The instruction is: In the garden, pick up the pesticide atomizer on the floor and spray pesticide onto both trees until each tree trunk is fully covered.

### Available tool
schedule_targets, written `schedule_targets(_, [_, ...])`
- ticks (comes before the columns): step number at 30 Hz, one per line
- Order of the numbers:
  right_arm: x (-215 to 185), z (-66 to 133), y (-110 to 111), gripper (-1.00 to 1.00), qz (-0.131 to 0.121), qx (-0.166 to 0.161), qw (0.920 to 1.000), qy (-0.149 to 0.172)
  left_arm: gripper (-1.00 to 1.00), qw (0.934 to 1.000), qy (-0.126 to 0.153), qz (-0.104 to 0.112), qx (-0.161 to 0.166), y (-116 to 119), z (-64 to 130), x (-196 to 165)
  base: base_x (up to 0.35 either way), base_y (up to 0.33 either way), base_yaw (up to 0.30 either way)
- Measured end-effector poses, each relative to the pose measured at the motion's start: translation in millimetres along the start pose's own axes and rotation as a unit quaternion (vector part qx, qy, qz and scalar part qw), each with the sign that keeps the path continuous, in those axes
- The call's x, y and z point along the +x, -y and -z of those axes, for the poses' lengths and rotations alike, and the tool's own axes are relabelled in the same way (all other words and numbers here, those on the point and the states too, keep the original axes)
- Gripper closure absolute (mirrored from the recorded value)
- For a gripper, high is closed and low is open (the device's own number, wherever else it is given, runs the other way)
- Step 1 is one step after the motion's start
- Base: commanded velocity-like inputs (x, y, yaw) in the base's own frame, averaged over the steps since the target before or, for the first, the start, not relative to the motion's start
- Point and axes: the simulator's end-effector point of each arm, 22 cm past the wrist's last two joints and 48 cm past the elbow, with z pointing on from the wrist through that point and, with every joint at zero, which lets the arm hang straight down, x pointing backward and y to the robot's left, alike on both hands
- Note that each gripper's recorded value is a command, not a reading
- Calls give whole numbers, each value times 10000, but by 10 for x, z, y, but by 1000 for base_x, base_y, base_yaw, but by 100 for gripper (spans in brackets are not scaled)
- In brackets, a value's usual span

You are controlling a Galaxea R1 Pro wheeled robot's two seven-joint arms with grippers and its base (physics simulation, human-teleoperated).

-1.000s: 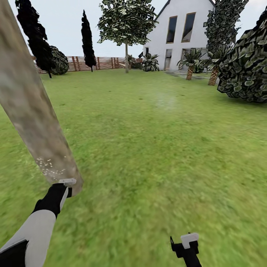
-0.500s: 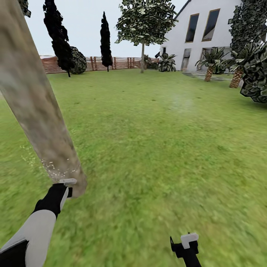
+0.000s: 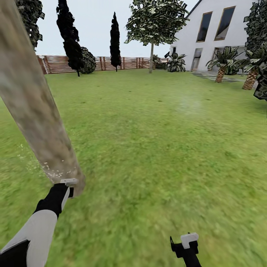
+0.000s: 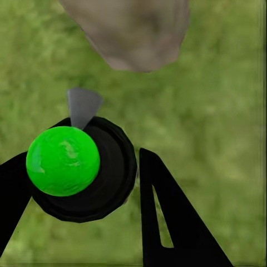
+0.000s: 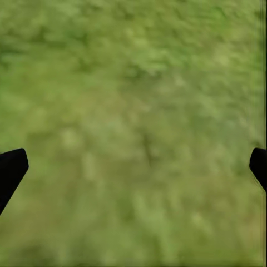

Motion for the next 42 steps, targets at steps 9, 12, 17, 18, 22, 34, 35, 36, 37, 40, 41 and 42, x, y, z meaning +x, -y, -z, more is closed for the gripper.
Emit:
schedule_targets(9, [-3, 0, -12, -100, -5, -7, 10000, 1, 100, 10000, 8, 2, -2, -3, 1, -4, 0, -273, 174])
schedule_targets(12, [-3, 0, -12, -100, -5, -7, 10000, 1, 100, 10000, 12, 6, -1, -3, 2, -8, 30, -273, 268])
schedule_targets(17, [-1, 0, -6, -100, -2, -3, 10000, -1, 100, 10000, 25, 39, 39, 36, 10, -14, 63, -126, 269])
schedule_targets(18, [0, 0, -3, -100, -1, -2, 10000, -2, 100, 9999, 51, 62, 88, 98, 30, -34, 5, -9, 269])
schedule_targets(22, [-1, 0, -8, -100, -2, -4, 10000, -1, 100, 9990, 346, 169, 228, 269, 180, -327, 1, -2, 268])
schedule_targets(34, [1, 0, 23, -100, 15, 9, 10000, 5, 100, 9945, 832, 243, 593, 752, 569, -1073, 0, 0, 107])
schedule_targets(35, [5, -1, 32, -100, 19, 14, 10000, 1, 100, 9947, 889, 233, 455, 565, 550, -1151, 0, 0, 0])
schedule_targets(36, [8, -1, 38, -100, 23, 17, 10000, -4, 100, 9952, 893, 289, 271, 260, 473, -1166, 0, 0, 0])
schedule_targets(37, [9, -1, 38, -100, 27, 16, 10000, -4, 100, 9957, 884, 286, 38, -73, 402, -1168, 0, 0, 0])
schedule_targets(40, [7, -2, 45, -100, 17, 25, 10000, -3, 100, 9954, 871, 359, -151, -427, 332, -1161, 0, 0, 0])
schedule_targets(41, [6, -2, 47, -100, 14, 28, 10000, 0, 100, 9954, 889, 356, -17, -258, 361, -1180, 0, 0, 0])
schedule_targets(42, [5, -2, 48, -100, 13, 29, 10000, 0, 100, 9952, 918, 308, 132, -21, 415, -1208, 0, 0, 0])
